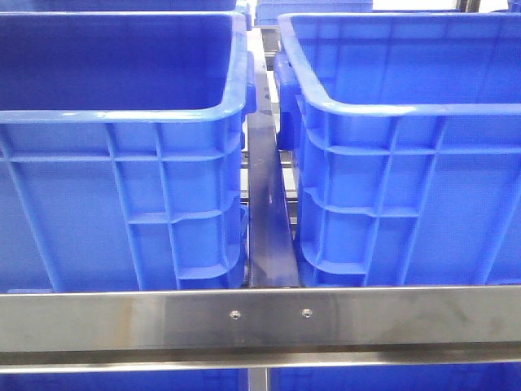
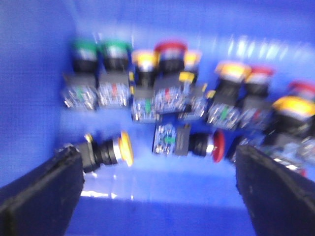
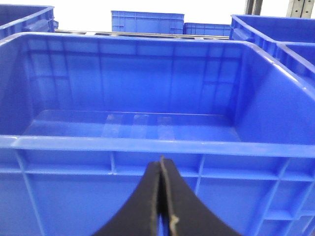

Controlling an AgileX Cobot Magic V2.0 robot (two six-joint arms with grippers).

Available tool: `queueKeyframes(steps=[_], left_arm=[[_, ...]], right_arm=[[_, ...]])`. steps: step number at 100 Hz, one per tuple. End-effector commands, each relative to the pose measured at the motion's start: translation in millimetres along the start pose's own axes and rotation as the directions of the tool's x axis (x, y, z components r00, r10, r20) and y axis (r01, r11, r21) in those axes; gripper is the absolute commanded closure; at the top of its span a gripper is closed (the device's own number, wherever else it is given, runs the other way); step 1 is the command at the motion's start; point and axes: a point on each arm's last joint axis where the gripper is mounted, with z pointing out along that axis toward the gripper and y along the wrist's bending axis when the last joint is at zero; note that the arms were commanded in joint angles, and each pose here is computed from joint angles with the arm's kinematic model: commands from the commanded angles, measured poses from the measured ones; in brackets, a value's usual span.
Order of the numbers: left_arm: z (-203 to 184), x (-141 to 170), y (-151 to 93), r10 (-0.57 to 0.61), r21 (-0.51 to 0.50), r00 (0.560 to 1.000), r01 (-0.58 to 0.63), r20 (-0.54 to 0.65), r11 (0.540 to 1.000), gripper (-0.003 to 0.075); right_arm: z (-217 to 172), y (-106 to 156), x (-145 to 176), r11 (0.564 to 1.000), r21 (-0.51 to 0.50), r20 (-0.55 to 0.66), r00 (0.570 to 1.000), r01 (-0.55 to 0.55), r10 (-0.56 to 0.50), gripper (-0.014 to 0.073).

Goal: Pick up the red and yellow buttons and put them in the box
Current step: 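Reach the left gripper into the button bin and grasp a red button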

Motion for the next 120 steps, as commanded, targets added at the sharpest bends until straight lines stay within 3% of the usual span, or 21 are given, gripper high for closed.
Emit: queueKeyframes(steps=[1,19,62,87,120], left_arm=[[5,-22,-4,-0.011,0.019,1.0,0.011,-0.005,1.0,0.0124],[40,-44,-16,-0.005,0.111,0.993,0.018,-0.118,0.994,0.0134],[108,-63,-18,0.001,0.098,0.973,0.022,-0.231,0.995,0.0134],[122,-62,-18,-0.001,0.094,0.973,0.023,-0.233,0.995,0.0139],[121,-60,-18,0.001,0.093,0.967,0.023,-0.253,0.995,0.0436]], right_arm=[[-3,0,-14,1.0,-0.002,0.114,0.993,0.009,-0.009,0.0663],[-3,0,-14,1.0,-0.002,0.114,0.993,0.009,-0.009,0.0663],[-3,0,-14,1.0,-0.002,0.114,0.993,0.009,-0.009,0.0663],[-3,0,-14,1.0,-0.002,0.114,0.993,0.009,-0.009,0.0663],[-3,0,-14,1.0,-0.002,0.114,0.993,0.009,-0.009,0.0663]])
